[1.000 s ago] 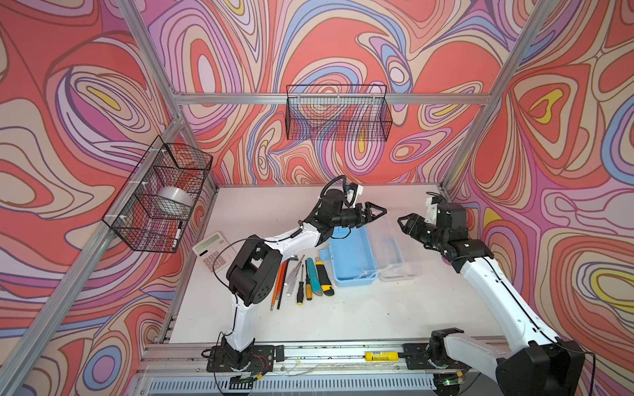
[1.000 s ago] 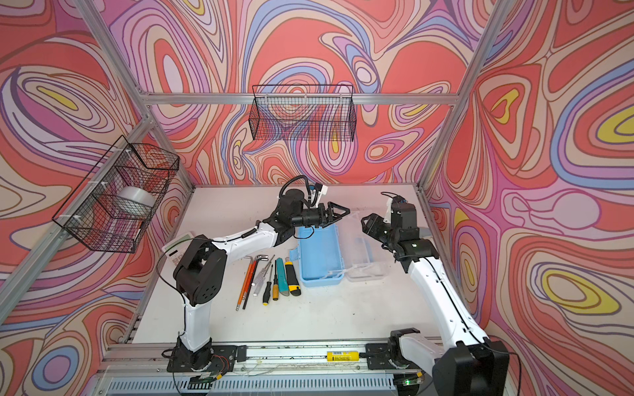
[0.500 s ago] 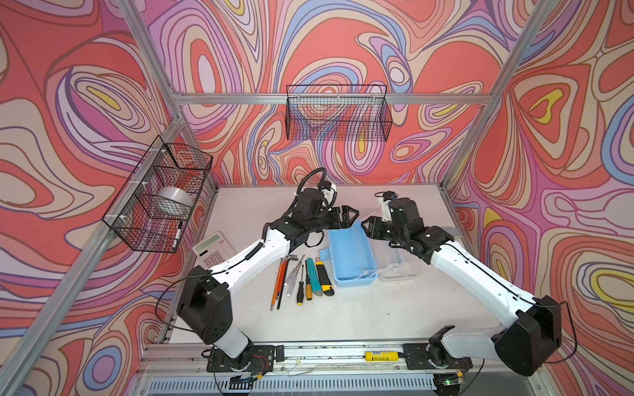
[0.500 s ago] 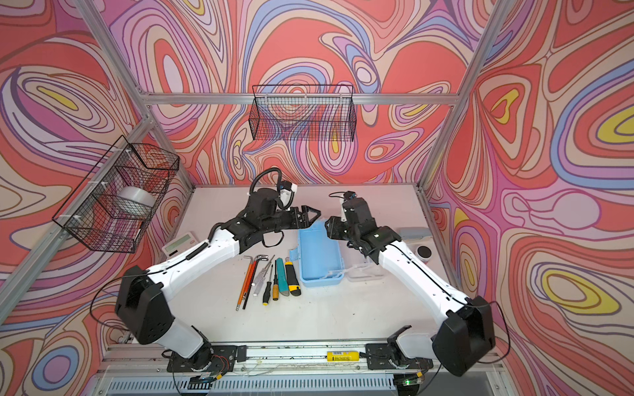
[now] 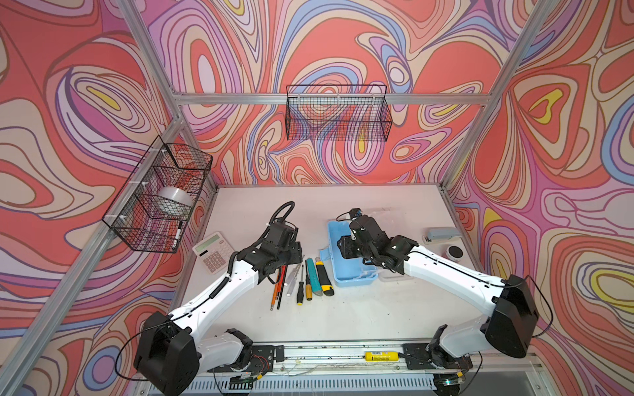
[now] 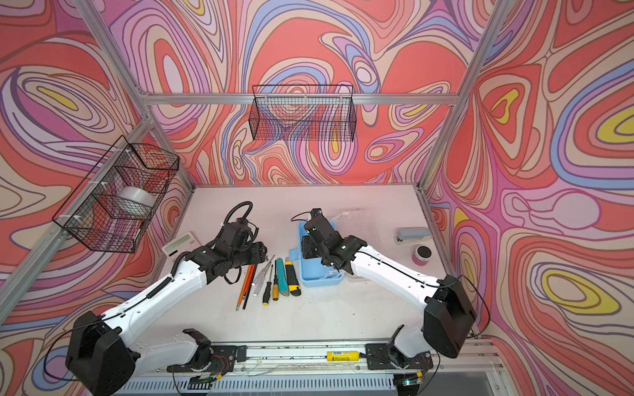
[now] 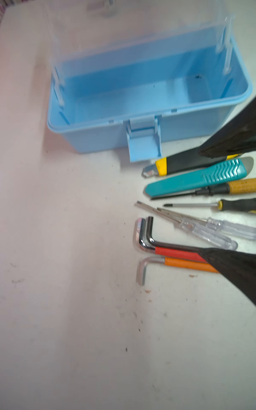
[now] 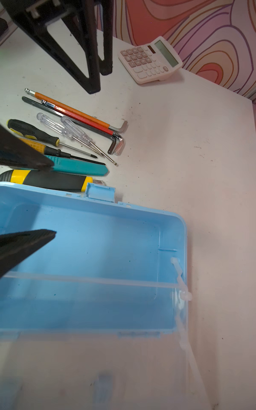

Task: Pack the tool kit
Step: 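Lower the left gripper and grasp the orange-handled hex key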

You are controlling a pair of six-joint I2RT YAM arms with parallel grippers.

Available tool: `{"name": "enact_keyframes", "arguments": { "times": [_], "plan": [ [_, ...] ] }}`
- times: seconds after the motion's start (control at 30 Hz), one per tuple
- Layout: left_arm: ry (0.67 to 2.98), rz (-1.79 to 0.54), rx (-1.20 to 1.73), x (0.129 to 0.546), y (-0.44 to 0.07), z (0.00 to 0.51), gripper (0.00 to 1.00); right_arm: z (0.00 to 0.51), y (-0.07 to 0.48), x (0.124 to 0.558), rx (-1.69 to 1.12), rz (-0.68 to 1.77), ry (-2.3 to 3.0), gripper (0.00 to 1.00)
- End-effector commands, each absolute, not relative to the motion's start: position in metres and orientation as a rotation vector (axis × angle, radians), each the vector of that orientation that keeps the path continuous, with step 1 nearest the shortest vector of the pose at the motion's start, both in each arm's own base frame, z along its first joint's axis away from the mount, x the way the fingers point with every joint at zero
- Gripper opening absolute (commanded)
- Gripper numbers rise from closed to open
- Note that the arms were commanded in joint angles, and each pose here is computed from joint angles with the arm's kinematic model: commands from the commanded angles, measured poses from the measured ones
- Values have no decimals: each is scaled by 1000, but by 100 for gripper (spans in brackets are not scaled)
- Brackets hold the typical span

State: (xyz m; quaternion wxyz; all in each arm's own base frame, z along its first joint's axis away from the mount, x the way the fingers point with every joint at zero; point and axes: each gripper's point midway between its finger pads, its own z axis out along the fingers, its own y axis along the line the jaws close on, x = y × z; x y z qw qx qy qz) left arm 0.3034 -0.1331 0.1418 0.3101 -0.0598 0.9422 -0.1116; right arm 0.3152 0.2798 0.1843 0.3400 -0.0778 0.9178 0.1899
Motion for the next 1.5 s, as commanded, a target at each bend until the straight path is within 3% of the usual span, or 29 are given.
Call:
{"name": "enact_keyframes", "arguments": {
  "times": [0.0,0.43,1.47],
  "plan": [
    [2542,-206,-258,298,-99,118,54,175,293,318,-190,541,2404,45],
    [2667,-76,-343,297,-79,56,31,161,301,318,-184,574,2429,38],
    [2770,-64,-312,295,-82,19,27,138,309,321,-176,590,2467,37]
  ]
}}
